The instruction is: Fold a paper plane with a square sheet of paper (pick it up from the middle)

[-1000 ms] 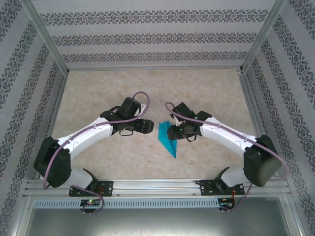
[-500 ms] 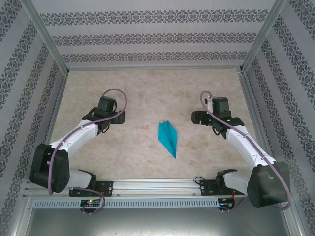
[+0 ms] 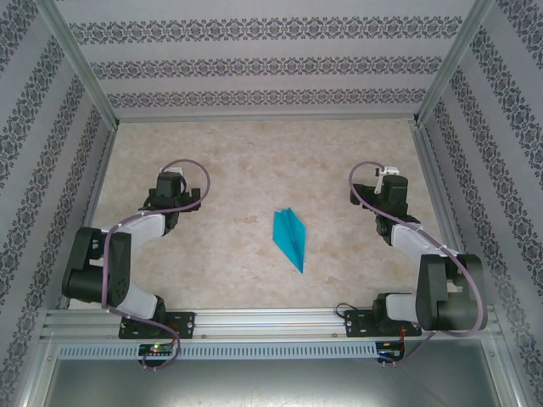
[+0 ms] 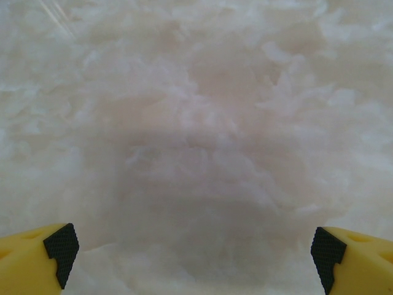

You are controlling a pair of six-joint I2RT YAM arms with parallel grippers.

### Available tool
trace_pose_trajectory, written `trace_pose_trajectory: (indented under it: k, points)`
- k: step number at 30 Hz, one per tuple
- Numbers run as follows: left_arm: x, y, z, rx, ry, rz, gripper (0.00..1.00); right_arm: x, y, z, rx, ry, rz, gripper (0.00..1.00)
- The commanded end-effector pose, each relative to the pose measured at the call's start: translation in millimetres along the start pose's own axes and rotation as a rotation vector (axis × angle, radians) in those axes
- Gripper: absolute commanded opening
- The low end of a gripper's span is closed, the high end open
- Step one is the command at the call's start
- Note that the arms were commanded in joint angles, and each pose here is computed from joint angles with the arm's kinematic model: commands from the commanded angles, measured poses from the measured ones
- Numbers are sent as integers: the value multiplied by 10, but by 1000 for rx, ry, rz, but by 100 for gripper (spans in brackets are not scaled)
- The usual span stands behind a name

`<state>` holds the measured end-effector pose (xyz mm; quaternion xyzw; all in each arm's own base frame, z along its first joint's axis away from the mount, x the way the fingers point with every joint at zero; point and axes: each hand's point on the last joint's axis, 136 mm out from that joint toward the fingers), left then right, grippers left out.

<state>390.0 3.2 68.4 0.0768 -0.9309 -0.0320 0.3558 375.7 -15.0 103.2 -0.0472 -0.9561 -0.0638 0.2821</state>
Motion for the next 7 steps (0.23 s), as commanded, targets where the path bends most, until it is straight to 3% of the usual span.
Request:
trace_pose_trajectory:
  k: [1,7]
  points:
    - [-62,-4,-226,-4,-99,22,100,-67,17,-237,17,-134,-19,97]
    - [-93,19,-237,2,-89,35,100,-133,51,-233,17,-125,-37,98]
Point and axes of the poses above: each hand's point on the last joint's axis, 136 mm out from that joint toward the fingers, its own x axis back along the fingers, its own y axis along the line the jaws close on, z = x × y, and after that the axes turned 1 degree about -x, right-handed
